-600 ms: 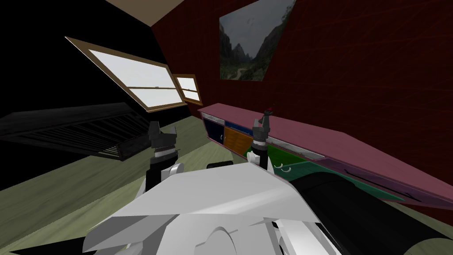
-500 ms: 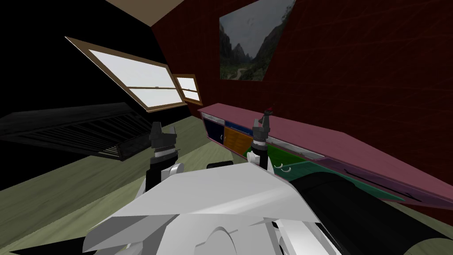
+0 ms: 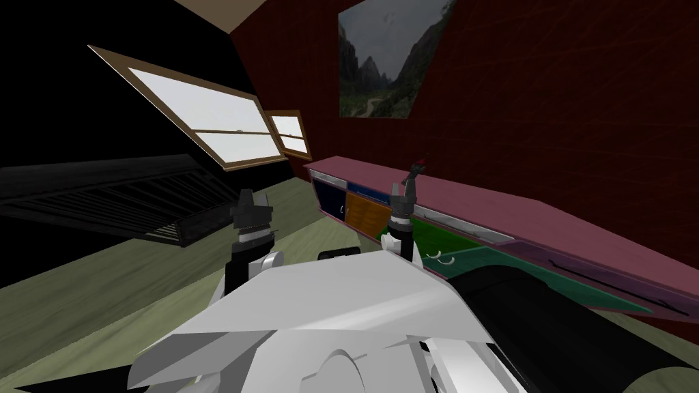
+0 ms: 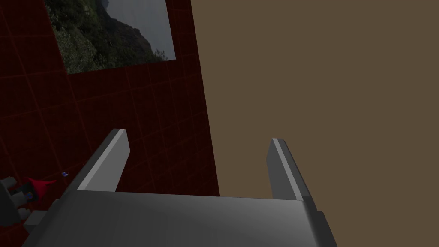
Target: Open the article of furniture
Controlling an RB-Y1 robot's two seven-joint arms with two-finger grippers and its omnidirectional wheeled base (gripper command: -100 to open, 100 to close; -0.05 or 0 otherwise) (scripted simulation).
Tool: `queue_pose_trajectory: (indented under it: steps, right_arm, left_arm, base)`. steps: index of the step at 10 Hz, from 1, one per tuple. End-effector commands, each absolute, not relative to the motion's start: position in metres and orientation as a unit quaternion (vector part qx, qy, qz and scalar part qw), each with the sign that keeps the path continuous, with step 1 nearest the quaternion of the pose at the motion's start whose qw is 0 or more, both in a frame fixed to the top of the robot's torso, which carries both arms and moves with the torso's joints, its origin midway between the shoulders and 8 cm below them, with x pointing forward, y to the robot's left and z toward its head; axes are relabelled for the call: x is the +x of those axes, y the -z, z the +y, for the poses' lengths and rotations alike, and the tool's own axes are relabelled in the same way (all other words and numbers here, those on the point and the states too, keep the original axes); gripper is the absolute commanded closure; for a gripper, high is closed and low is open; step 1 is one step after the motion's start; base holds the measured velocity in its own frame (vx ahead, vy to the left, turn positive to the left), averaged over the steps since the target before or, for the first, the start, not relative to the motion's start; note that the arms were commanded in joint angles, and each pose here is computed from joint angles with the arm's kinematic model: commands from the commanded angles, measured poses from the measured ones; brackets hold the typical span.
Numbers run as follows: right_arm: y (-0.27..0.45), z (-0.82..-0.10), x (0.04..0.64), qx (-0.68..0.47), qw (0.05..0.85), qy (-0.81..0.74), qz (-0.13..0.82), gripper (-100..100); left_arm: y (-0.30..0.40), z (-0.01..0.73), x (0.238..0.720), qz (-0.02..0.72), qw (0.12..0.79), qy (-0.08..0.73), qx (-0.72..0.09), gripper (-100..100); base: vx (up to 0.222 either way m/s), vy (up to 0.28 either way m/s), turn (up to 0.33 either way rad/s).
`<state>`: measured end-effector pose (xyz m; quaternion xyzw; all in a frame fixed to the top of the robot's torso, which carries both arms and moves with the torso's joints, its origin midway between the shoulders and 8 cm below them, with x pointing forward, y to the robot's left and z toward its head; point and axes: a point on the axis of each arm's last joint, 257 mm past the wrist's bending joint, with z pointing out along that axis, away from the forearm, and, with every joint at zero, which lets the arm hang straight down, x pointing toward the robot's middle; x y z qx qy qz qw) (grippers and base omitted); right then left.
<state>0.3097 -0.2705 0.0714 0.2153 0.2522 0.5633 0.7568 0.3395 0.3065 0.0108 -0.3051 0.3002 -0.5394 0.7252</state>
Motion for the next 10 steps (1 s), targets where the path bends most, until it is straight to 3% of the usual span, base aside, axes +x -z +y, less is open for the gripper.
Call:
queue_pose_trajectory:
  steps: [1,3,4,10]
  right_arm:
    - [-0.071,-0.271,0.310,0.215,0.757,-0.563,0.252,0]
    - [-0.071,-0.271,0.310,0.215,0.757,-0.563,0.252,0]
    - [-0.069,-0.264,0.312,0.198,0.758,-0.559,0.273,-100]
    - [-0.046,-0.239,0.325,0.099,0.776,-0.496,0.377,-100]
  left_arm:
    - [-0.011,0.307,0.340,0.300,0.725,0.539,-0.305,0]
    - [-0.011,0.307,0.340,0.300,0.725,0.539,-0.305,0]
    - [-0.011,0.307,0.340,0.300,0.725,0.539,-0.305,0]
    - [-0.011,0.307,0.340,0.300,0.725,0.539,-0.305,0]
  base:
    - [0.000,0.000,0.000]
    - [0.000,0.000,0.000]
    - [0.014,0.013,0.006]
    - [0.043,0.058,0.013]
